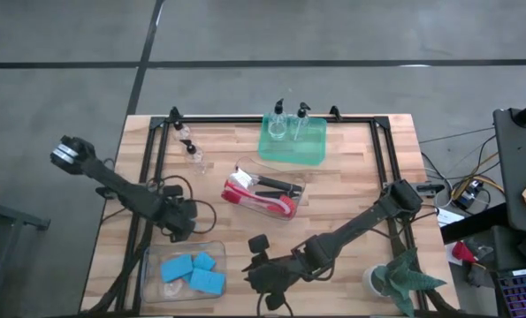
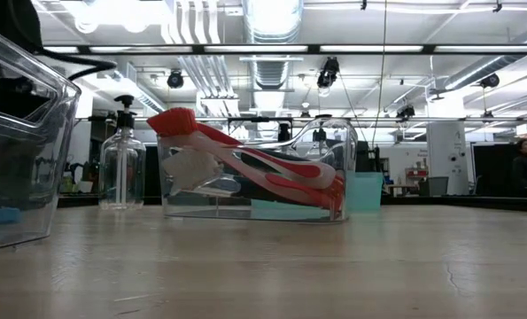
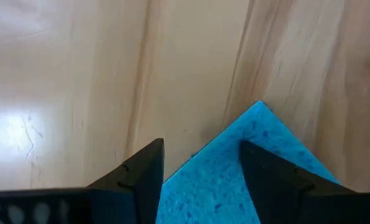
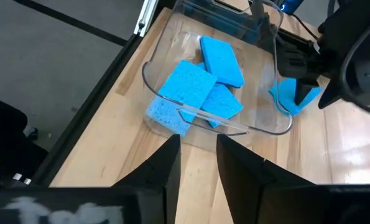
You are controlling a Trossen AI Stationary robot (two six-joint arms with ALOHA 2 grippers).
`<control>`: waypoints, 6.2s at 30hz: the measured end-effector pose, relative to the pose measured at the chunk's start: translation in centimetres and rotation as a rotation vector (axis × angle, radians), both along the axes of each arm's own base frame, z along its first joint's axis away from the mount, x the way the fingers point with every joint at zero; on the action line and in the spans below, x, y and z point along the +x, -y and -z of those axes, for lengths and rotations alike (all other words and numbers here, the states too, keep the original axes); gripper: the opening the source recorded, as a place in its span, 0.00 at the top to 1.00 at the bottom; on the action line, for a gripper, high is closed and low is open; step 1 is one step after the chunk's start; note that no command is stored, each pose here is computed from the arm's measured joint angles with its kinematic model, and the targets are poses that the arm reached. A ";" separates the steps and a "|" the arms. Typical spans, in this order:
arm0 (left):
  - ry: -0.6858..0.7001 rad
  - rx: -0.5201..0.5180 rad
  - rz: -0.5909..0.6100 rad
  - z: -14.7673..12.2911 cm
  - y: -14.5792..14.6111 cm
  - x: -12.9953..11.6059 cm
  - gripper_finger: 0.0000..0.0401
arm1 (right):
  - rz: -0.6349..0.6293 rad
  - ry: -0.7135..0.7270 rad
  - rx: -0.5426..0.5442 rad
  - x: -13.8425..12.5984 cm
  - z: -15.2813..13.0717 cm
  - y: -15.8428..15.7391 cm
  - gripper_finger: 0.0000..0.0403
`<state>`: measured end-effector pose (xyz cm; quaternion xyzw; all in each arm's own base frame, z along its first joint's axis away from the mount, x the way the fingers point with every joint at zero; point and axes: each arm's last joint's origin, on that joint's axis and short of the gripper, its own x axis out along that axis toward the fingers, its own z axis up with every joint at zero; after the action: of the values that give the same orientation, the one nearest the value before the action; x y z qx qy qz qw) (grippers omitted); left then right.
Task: Pick & Place Kitchen Sink Supplies
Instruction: Put the blue sponge into the bottom transparent bin, then put the transparent soap dispenser into the green bin
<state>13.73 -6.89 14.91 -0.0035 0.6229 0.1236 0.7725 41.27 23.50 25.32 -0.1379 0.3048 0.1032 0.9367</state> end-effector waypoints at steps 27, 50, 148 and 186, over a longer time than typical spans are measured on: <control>0.061 0.122 0.130 -2.9 0.5 3.0 1.00 | -0.001 -0.005 -0.003 0.0 0.2 0.0 0.87; 0.376 -0.544 0.279 -14.3 5.9 4.3 1.00 | 0.048 -0.092 0.009 -0.6 1.0 0.3 0.87; 0.895 -0.047 0.001 -13.3 -0.4 -2.3 0.59 | 0.225 0.648 0.399 -30.7 6.2 22.1 0.98; 1.160 0.301 -0.559 -7.9 -2.3 -1.4 0.51 | 0.250 0.672 0.425 -31.1 6.7 22.2 0.98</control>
<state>12.36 -4.59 22.83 -0.1229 0.0574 0.3831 0.9137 10.19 1.28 18.67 0.0703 -0.0314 -0.0014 0.9970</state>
